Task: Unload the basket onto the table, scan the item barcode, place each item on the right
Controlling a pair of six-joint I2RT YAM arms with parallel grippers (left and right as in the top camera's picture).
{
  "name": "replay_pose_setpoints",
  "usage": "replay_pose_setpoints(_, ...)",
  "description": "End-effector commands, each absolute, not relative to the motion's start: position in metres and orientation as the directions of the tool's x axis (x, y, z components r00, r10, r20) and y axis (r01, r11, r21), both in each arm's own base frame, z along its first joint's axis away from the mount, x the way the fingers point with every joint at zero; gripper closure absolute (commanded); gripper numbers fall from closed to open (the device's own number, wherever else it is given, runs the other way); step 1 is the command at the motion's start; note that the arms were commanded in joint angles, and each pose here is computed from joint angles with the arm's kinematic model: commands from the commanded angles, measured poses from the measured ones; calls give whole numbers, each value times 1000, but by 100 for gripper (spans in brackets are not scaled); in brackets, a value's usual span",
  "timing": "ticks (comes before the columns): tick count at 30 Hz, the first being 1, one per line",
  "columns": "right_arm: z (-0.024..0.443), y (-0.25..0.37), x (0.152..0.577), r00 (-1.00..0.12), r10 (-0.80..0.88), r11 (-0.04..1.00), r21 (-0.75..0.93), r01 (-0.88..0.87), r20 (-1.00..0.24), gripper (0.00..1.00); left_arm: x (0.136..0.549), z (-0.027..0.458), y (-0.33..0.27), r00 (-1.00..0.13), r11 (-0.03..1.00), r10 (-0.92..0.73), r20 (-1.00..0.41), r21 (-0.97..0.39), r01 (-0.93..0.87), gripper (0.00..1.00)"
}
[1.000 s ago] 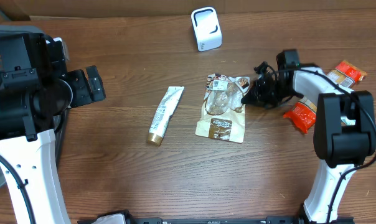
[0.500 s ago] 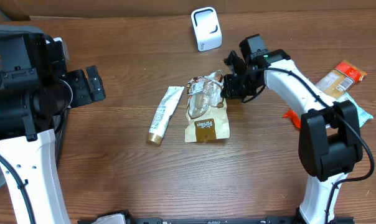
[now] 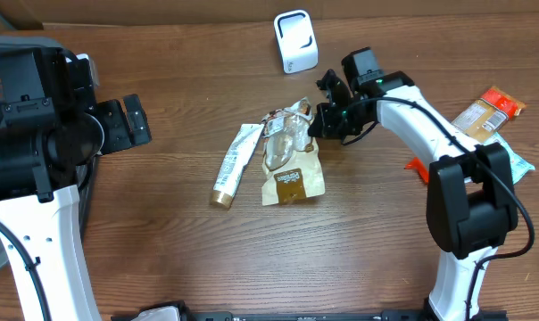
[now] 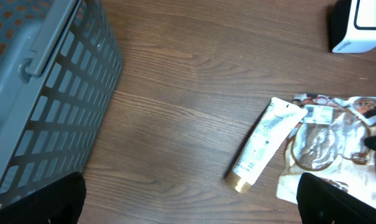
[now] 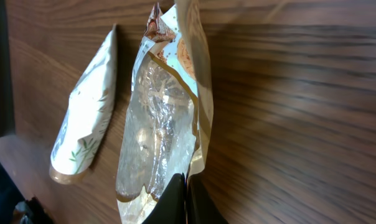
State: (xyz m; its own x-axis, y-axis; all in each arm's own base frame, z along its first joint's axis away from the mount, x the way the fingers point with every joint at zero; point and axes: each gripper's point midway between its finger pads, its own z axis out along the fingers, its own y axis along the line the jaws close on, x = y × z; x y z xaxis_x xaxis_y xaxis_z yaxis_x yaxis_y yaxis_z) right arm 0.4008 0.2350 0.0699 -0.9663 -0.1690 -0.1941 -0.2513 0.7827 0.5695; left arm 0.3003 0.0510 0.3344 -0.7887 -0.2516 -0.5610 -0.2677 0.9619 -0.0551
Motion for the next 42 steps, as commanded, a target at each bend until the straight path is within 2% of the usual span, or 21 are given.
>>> replay_pose_setpoints(1, 50, 248, 394, -976, -170, 773, 596, -217, -135, 96, 302, 333, 51, -787, 960, -261, -558, -65, -271, 1)
replay_pose_setpoints(5, 27, 253, 393, -987, -142, 769, 620, -154, -69, 96, 302, 333, 51, -787, 960, -261, -558, -66, -272, 0)
replay_pose_setpoints(16, 4, 270, 390, -989, -146, 704, 701, -113, -13, 96, 302, 333, 51, -787, 960, -261, -558, -66, -272, 0)
replay_pose_setpoints(18, 4, 274, 388, -988, -154, 676, 729, -108, -3, 89, 302, 333, 51, -787, 960, -261, -558, -65, -271, 1)
replay_pose_setpoints(22, 1, 284, 385, -987, -158, 644, 759, -92, 14, 60, 302, 333, 51, -787, 960, -261, -558, -66, -272, 1)
replay_pose_setpoints(23, 0, 286, 385, -987, -159, 643, 761, -93, 13, 56, 302, 333, 51, -787, 960, -261, -558, -65, -272, 1)
replay_pose_setpoints(31, 3, 318, 377, -982, -189, 628, 767, -133, -15, 48, 302, 333, 51, -787, 960, -261, -558, -66, -272, 0)
replay_pose_setpoints(35, -6, 326, 373, -984, -175, 682, 719, -133, -17, 48, 302, 333, 51, -787, 960, -261, -558, -66, -272, 1)
replay_pose_setpoints(37, -9, 329, 372, -985, -170, 701, 700, -135, -20, 55, 302, 333, 51, -787, 960, -261, -558, -66, -272, 0)
replay_pose_setpoints(42, -8, 330, 373, -986, -166, 695, 707, -131, -20, 82, 302, 333, 51, -787, 960, -261, -558, -65, -272, 0)
